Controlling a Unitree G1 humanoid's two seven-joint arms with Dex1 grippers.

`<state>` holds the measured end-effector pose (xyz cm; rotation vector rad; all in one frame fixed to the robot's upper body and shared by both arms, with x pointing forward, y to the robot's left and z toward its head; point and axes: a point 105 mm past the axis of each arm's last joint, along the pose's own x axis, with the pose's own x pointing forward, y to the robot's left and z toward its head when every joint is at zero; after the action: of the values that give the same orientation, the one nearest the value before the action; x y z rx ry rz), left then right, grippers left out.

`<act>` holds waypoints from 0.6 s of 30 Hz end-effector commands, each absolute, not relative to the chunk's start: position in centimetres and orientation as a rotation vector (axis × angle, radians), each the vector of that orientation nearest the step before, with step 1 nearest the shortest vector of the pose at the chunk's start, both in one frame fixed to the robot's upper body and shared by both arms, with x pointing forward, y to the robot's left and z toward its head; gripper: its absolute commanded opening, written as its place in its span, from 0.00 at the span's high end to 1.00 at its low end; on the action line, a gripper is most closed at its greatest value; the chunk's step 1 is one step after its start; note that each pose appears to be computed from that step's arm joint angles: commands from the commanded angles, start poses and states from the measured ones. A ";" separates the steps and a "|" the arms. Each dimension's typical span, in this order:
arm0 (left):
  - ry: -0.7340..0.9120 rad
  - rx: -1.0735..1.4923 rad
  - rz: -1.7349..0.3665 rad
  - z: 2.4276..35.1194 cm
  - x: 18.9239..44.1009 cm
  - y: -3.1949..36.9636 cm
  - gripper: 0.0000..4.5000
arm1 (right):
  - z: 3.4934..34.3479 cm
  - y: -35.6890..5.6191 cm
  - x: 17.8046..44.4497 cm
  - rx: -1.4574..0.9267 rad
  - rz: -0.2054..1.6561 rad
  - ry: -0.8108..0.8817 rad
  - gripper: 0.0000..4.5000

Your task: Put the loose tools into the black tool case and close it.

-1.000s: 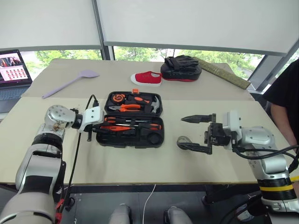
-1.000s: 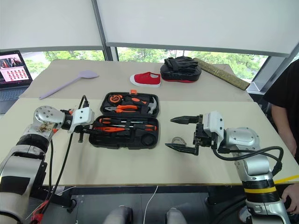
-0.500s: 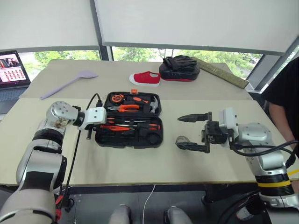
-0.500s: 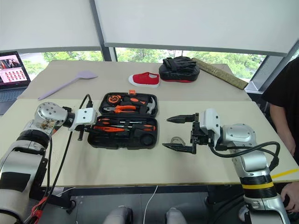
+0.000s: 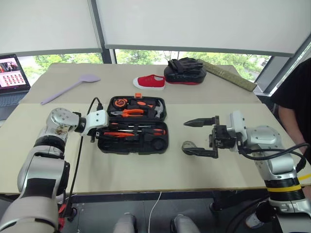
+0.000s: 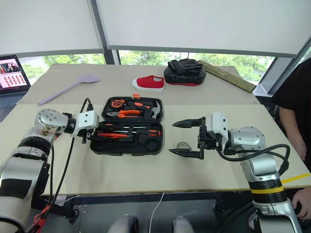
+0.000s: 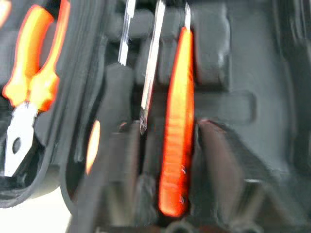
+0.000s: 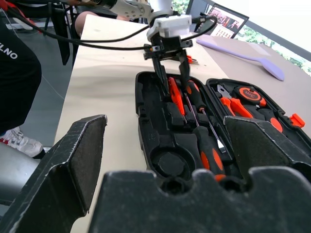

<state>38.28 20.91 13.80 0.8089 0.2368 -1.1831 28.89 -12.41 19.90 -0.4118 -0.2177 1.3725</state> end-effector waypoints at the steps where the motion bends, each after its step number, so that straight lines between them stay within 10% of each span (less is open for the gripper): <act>1: 0.096 0.710 -1.163 16.3 38.0 21.5 0.30 | 20.3 -12.5 28.6 -0.420 1.379 -0.229 0.00; 8: 0.018 0.612 -1.163 17.3 37.2 22.4 0.30 | 20.1 -12.8 28.5 -0.407 1.370 -0.211 0.00; 18: -0.013 0.550 -1.155 14.4 37.2 20.4 0.98 | 19.5 -12.8 28.1 -0.377 1.335 -0.200 0.00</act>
<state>37.31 20.72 13.81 0.5204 0.0391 -1.1457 28.49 -12.69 18.52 -0.3714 -0.1611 1.3503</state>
